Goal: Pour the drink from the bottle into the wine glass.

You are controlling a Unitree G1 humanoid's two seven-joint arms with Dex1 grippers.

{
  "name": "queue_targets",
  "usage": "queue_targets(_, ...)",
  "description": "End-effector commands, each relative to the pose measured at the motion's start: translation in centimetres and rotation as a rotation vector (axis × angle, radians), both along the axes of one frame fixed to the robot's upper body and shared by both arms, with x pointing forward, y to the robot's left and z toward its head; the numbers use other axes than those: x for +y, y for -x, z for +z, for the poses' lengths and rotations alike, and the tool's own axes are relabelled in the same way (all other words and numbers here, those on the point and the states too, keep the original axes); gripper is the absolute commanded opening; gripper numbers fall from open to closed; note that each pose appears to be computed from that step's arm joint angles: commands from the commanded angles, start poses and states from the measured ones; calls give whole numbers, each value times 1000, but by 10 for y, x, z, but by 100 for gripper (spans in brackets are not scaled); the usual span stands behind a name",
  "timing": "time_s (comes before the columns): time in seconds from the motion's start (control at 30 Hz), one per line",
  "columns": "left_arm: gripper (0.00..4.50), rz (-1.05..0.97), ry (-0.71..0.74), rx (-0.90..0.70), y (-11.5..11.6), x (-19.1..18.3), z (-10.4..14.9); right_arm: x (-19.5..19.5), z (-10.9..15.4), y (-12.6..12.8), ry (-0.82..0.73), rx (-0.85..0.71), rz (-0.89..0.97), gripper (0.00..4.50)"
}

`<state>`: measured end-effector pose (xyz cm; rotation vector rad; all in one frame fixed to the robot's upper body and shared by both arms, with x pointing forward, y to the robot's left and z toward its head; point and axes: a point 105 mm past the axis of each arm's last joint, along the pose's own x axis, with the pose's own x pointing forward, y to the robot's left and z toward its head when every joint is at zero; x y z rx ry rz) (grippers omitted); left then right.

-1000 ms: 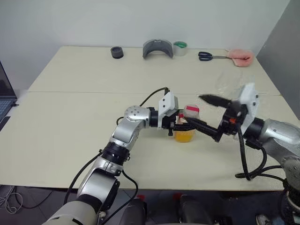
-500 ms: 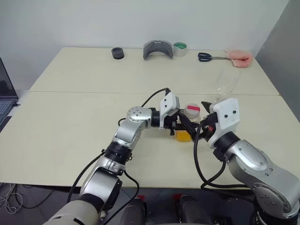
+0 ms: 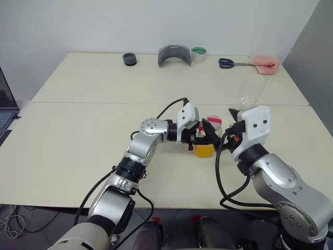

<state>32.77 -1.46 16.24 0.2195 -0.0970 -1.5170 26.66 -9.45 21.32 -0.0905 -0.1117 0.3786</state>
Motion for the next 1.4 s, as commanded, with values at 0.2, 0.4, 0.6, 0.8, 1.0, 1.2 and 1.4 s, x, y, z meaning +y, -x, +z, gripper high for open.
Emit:
queue_targets(0.2, 182, -22, 29, -89, 2, -2, 23, 11, 2, 4, -12, -10, 92, 415)
queue_targets(0.4, 182, -21, 25, -92, 2, -1, 24, 11, 4, 2, 11, -34, 119, 415)
queue_targets(0.6, 182, -18, 25, -92, 2, 0, 23, 10, 5, 1, 3, -48, 105, 415)
queue_targets(0.8, 182, -18, 28, -89, 2, 0, 23, 12, 4, -1, -23, -56, 84, 415)
queue_targets(1.0, 182, -19, 27, -89, 3, -1, 23, 14, 2, 1, -34, -65, 76, 415)
queue_targets(1.2, 182, -18, 27, -88, 3, -1, 23, 15, 4, 2, -28, -83, 80, 386)
queue_targets(1.4, 182, -15, 27, -88, 2, 0, 23, 17, 3, 3, -12, -90, 99, 188)
